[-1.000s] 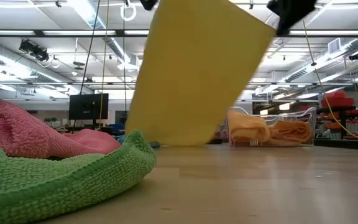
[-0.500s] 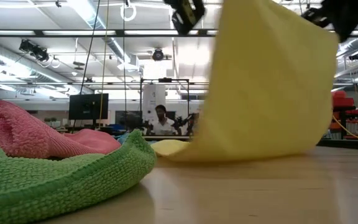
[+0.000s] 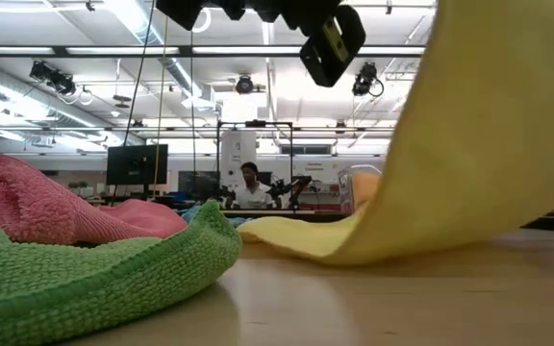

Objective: Fold microfiber towels
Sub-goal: Fold the yellow microfiber cloth

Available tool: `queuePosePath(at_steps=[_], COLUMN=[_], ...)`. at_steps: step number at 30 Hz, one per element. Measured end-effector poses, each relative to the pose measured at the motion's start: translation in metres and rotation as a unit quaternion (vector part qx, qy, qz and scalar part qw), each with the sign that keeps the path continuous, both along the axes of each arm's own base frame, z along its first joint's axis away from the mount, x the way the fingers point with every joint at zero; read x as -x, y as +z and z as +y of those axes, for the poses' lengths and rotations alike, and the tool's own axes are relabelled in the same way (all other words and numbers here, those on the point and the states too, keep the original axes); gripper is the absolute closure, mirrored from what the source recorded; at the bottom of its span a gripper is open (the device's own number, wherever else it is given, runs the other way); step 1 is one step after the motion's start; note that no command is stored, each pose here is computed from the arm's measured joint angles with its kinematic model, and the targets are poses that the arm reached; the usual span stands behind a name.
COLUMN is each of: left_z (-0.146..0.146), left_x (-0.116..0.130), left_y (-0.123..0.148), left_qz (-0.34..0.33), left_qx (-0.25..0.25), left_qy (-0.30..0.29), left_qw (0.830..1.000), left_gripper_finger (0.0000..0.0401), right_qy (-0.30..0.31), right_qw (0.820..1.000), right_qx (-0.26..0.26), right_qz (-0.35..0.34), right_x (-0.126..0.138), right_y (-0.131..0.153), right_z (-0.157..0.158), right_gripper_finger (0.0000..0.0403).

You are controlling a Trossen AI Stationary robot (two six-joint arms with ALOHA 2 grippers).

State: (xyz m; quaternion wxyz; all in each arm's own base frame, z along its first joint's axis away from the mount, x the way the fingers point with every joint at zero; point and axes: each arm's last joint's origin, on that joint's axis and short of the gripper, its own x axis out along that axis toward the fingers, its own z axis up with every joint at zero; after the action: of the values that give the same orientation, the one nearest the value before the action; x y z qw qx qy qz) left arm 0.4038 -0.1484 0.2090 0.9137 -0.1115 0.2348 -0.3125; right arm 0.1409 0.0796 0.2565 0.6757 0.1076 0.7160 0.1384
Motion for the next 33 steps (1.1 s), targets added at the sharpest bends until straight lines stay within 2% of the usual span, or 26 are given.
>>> queuePosePath(at_steps=[4, 7, 11, 14, 17, 20, 23, 24, 29, 33], left_z=[0.001, 0.008, 0.025, 0.036, 0.046, 0.051, 0.054, 0.056, 0.069, 0.074], left_x=[0.003, 0.009, 0.019, 0.028, 0.035, 0.034, 0.033, 0.036, 0.043, 0.048], left_y=[0.001, 0.003, 0.01, 0.009, 0.001, -0.008, -0.018, -0.021, -0.029, -0.023], left_qz=[0.017, 0.063, 0.12, 0.167, 0.215, 0.234, 0.252, 0.268, 0.319, 0.329], left_qx=[0.007, 0.003, -0.017, -0.057, -0.112, -0.142, -0.161, -0.174, -0.226, -0.23], left_qy=[-0.022, -0.026, -0.007, 0.022, 0.068, 0.1, 0.115, 0.122, 0.16, 0.165], left_qw=[1.0, 0.998, 0.993, 0.984, 0.968, 0.956, 0.947, 0.94, 0.907, 0.901], left_gripper_finger=[0.038, 0.0369, 0.0379, 0.0392, 0.0393, 0.0379, 0.037, 0.037, 0.0391, 0.0391], right_qy=[0.032, 0.045, 0.051, 0.052, 0.049, 0.048, 0.042, 0.038, 0.029, 0.037], right_qw=[0.997, 0.988, 0.975, 0.965, 0.96, 0.957, 0.956, 0.955, 0.949, 0.929], right_qx=[0.019, 0.075, 0.136, 0.174, 0.196, 0.216, 0.251, 0.261, 0.279, 0.328], right_qz=[-0.06, -0.128, -0.17, -0.188, -0.194, -0.186, -0.146, -0.134, -0.145, -0.169], right_x=[-0.008, -0.02, -0.036, -0.052, -0.07, -0.087, -0.096, -0.098, -0.111, -0.117], right_y=[0.005, 0.005, 0.001, -0.005, -0.02, -0.042, -0.06, -0.064, -0.074, -0.071], right_z=[-0.004, -0.013, -0.025, -0.033, -0.04, -0.049, -0.06, -0.065, -0.081, -0.09], right_gripper_finger=[0.04, 0.04, 0.04, 0.04, 0.04, 0.04, 0.04, 0.04, 0.04, 0.04])
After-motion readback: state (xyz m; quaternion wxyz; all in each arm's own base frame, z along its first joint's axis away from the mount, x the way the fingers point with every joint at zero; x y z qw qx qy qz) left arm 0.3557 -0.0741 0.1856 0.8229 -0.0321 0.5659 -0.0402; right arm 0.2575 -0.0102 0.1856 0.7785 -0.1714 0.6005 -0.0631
